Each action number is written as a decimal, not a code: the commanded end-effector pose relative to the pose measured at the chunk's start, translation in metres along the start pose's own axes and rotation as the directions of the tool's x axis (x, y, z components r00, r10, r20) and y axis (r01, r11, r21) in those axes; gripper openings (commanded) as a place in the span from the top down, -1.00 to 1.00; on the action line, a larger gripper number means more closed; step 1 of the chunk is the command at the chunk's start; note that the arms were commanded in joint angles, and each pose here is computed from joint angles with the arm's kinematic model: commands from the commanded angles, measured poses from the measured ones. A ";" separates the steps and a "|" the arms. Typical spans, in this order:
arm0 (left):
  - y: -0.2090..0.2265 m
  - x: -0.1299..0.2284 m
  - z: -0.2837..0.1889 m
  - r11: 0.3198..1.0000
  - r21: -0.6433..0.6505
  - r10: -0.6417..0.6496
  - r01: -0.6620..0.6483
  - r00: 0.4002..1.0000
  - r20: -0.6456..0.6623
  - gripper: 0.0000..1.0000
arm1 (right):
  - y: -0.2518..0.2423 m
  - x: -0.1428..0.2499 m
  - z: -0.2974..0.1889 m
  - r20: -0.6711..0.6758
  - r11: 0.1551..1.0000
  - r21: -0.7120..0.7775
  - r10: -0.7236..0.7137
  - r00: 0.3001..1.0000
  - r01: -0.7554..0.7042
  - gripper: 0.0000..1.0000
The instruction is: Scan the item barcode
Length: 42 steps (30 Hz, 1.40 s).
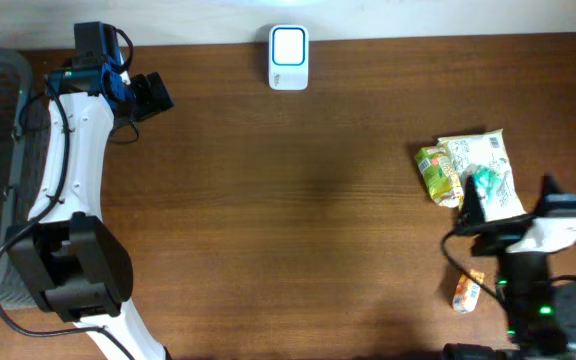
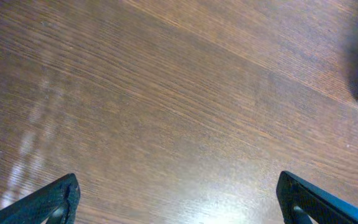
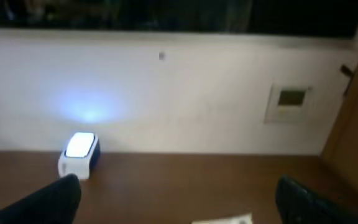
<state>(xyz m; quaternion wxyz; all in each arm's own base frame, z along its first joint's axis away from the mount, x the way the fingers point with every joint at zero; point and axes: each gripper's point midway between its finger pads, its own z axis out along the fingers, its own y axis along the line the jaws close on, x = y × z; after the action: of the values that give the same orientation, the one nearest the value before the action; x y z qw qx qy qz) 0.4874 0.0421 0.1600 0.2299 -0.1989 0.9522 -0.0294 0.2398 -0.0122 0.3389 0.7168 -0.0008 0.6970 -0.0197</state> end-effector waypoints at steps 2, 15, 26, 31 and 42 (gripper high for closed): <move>0.001 -0.010 -0.015 1.000 0.008 -0.002 0.001 0.999 0.042 -0.98 | 0.015 0.079 0.004 0.068 0.999 -0.051 0.009 0.998 -0.006 -0.97; 0.001 -0.010 -0.015 1.000 0.007 -0.002 0.002 0.999 0.042 -0.98 | 0.021 0.181 0.001 -0.099 0.998 -0.062 0.012 0.995 -0.018 -0.97; 0.001 -0.010 -0.015 1.000 0.007 -0.001 0.001 0.999 0.042 -0.99 | 0.021 0.182 0.001 -0.101 0.998 -0.062 0.012 0.995 -0.018 -0.97; 0.023 -0.018 -0.026 0.992 -0.122 0.001 0.011 0.995 0.096 -0.98 | 0.021 0.182 0.001 -0.101 0.998 -0.062 0.012 0.995 -0.018 -0.97; 0.016 0.010 -0.176 0.947 -0.078 0.294 -0.312 0.739 0.606 -0.99 | 0.021 0.182 0.001 -0.101 0.998 -0.062 0.012 0.995 -0.018 -0.97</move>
<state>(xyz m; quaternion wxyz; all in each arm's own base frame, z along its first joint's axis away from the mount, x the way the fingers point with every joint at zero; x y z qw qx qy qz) 0.4216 0.0560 0.3385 0.5265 -0.1027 0.8426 0.0469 0.2461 0.0015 0.1596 0.6814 -0.0185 0.7316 0.0032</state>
